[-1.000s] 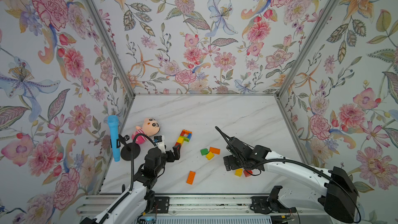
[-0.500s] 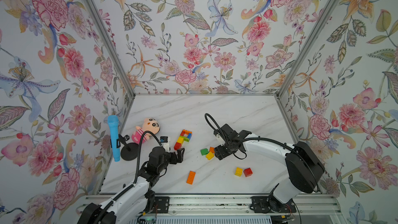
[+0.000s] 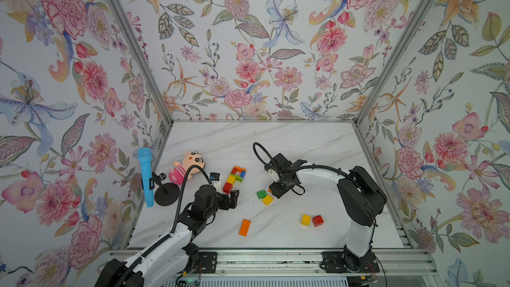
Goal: Assemble the letter p with lego
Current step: Move the lego brick at the center of the board.
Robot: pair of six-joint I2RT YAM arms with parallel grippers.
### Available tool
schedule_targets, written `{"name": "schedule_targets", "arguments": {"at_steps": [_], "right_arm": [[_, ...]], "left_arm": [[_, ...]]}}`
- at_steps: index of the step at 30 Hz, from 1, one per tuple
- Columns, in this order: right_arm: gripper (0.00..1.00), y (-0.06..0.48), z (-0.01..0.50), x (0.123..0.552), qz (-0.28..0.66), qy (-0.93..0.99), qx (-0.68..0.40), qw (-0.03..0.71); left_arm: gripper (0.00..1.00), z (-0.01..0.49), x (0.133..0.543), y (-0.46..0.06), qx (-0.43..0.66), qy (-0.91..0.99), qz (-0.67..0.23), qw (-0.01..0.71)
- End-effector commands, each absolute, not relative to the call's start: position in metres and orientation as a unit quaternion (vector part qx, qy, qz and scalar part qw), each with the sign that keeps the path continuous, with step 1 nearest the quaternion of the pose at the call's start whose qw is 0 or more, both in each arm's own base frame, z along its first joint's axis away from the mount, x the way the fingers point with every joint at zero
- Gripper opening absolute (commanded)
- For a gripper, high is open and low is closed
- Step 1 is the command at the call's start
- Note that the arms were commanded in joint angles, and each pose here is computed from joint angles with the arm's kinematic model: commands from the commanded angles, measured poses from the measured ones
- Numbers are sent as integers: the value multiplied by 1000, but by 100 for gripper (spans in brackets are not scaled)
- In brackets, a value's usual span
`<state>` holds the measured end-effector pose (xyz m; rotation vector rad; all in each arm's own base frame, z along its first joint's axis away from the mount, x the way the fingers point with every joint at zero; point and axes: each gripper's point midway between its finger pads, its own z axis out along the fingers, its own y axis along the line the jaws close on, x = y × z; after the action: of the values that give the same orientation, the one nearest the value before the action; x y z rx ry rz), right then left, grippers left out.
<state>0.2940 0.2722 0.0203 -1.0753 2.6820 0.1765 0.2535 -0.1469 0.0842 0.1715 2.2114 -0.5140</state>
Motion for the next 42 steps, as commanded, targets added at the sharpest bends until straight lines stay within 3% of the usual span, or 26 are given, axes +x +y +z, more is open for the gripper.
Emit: {"name": "schedule_targets", "arguments": {"at_steps": [1, 7, 14, 24, 28, 36, 42], "right_arm": [[63, 269, 17, 309, 48, 915, -381, 125], [62, 248, 24, 329, 22, 912, -387, 136], [81, 240, 24, 314, 5, 907, -401, 127], [81, 193, 29, 341, -57, 935, -319, 142], [81, 202, 40, 342, -30, 935, -315, 163], [81, 232, 64, 309, 60, 929, -318, 180], [80, 276, 70, 264, 122, 911, -355, 173]], "left_arm": [[99, 81, 247, -156, 102, 897, -170, 395], [99, 74, 217, -176, 152, 915, -152, 341], [99, 59, 191, -182, 148, 935, -150, 284], [95, 43, 157, -186, 165, 961, -104, 195], [91, 37, 145, -185, 169, 967, -91, 169], [90, 37, 145, -198, 181, 965, -86, 167], [90, 52, 173, -196, 129, 956, -129, 229]]}}
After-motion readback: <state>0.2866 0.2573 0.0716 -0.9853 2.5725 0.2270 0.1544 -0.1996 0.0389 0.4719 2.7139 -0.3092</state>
